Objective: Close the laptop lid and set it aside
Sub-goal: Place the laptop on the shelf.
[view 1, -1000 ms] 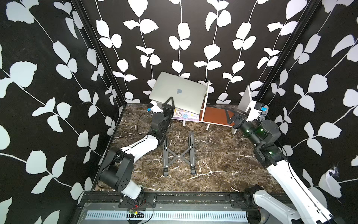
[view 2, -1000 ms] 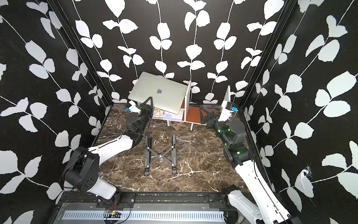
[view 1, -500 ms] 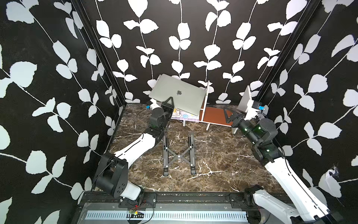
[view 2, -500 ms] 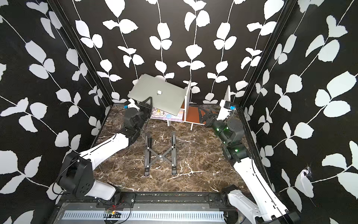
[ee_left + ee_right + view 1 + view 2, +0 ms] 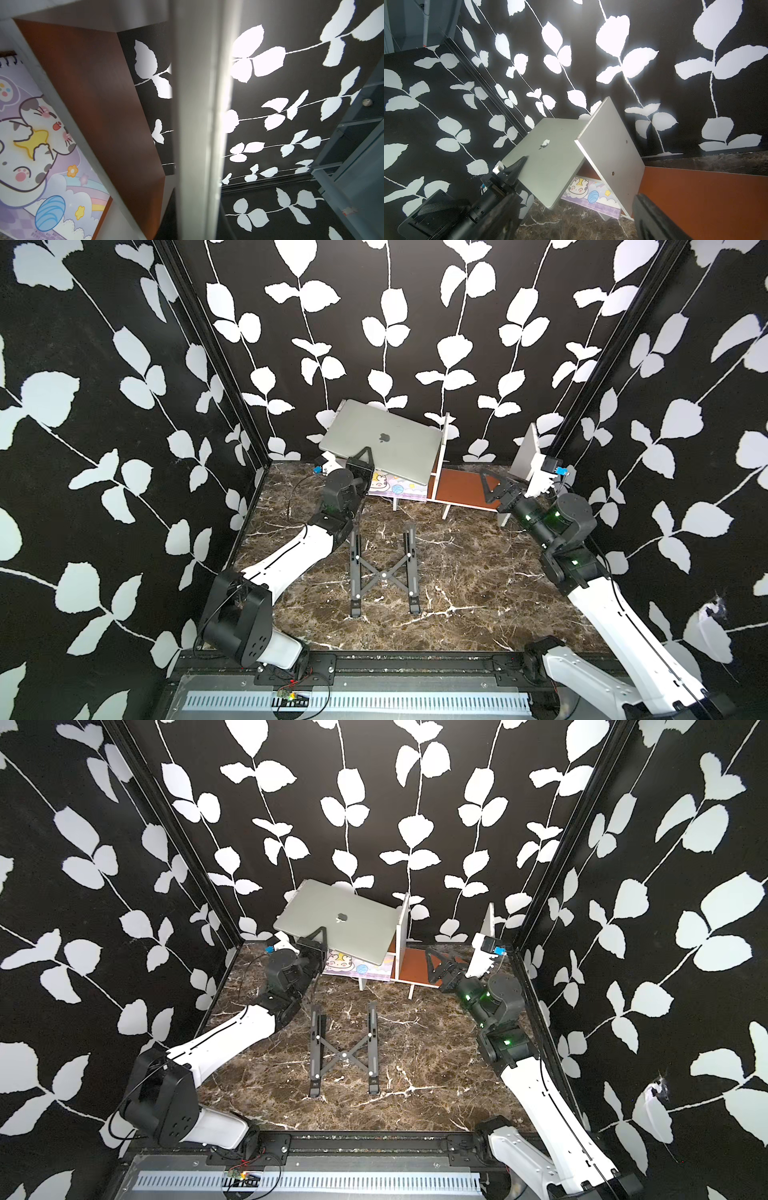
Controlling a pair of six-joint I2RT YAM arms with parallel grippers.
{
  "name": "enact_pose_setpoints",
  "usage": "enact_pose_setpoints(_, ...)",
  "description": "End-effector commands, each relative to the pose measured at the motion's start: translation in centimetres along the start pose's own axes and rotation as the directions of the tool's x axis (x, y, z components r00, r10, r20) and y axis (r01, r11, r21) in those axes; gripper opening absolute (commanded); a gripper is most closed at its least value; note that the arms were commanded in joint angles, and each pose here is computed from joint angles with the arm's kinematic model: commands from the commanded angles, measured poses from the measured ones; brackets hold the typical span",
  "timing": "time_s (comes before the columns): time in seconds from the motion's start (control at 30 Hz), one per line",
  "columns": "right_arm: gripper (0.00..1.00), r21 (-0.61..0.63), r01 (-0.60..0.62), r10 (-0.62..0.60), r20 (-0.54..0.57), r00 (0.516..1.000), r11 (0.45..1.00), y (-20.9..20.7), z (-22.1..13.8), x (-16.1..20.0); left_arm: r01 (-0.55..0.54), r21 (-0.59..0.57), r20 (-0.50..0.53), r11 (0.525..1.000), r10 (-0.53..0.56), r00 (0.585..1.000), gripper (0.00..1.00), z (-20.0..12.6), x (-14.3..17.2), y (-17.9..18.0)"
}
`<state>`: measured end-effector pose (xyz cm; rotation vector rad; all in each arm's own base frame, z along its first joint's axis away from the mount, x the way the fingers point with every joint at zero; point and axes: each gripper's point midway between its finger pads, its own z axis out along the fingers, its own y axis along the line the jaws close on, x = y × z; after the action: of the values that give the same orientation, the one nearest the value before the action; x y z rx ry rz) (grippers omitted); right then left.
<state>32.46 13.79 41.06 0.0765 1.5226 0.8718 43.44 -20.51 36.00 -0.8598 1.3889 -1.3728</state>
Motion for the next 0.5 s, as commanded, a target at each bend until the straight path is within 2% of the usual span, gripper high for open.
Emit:
enact_pose_setpoints(0.0,0.86,-0.052,0.005,-0.002,0.044,0.999,0.999,1.2,0.0,-1.3,0.163,0.330,-0.016,0.930,-0.167,0.986,0.00,-3.3,-1.5,-10.8)
enact_pose_setpoints(0.23,0.86,-0.054,0.005,-0.003,0.049,0.999,0.999,1.3,0.0,-1.5,0.145,0.282,-0.015,0.949,-0.147,0.989,0.00,-4.1,-1.7,-11.3)
enact_pose_setpoints(0.47,0.86,-0.056,0.001,0.002,0.049,0.999,0.998,1.2,0.2,-1.4,0.124,0.285,-0.012,0.950,-0.125,0.992,0.00,-5.0,-1.4,-12.7)
